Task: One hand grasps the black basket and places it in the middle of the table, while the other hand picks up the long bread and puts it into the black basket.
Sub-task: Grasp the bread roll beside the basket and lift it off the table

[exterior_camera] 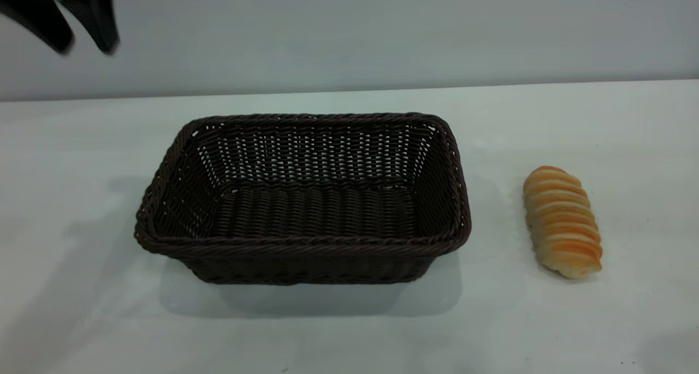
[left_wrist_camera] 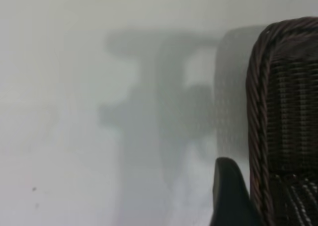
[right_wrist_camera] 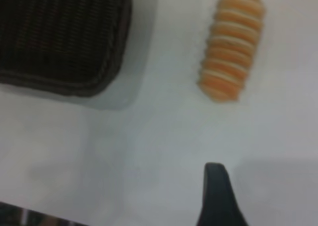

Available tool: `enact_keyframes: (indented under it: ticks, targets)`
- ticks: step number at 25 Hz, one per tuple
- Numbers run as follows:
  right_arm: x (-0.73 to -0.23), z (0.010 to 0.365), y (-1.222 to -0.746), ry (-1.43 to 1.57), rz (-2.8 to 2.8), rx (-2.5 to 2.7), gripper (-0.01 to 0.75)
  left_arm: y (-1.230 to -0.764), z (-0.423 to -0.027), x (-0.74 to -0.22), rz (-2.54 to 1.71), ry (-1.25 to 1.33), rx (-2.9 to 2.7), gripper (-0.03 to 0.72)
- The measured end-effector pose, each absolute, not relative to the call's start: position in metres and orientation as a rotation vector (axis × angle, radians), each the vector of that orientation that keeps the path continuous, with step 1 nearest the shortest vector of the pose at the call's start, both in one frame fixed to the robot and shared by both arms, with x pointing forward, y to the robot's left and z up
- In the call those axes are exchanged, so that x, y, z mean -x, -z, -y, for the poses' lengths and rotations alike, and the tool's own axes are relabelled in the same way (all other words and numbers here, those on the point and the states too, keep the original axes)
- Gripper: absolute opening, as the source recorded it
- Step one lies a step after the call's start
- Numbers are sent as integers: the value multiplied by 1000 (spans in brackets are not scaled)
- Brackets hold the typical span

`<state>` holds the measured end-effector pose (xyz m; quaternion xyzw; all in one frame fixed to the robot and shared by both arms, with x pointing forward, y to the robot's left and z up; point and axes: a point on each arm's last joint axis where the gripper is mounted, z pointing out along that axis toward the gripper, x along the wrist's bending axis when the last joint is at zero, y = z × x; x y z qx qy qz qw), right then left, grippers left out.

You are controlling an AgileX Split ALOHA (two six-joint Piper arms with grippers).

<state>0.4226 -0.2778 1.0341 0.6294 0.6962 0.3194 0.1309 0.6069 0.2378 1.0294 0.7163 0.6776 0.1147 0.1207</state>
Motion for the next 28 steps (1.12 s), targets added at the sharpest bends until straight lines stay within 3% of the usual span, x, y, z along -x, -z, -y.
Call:
enact_keyframes:
  ticks: [4, 11, 20, 24, 28]
  targets:
    - [-479, 277, -1018, -891, -2058, -1896, 481, -1060, -241, -590, -1957, -372, -2065, 474]
    - [-565, 242, -938, -743, -2179, -1908, 481, -1078, -244, -577, -1955, -380, -2058, 474]
    - [-606, 237, -835, -546, -2232, -1959, 458, -1077, -245, -573, -1985, -346, -2086, 475]
    - [-608, 238, -822, -527, -2221, -1975, 339, -1077, -245, -571, -1994, -334, -2093, 475]
    - [-608, 237, -830, -542, -2230, -1970, 114, -1076, -245, -570, -2004, -324, -2099, 475]
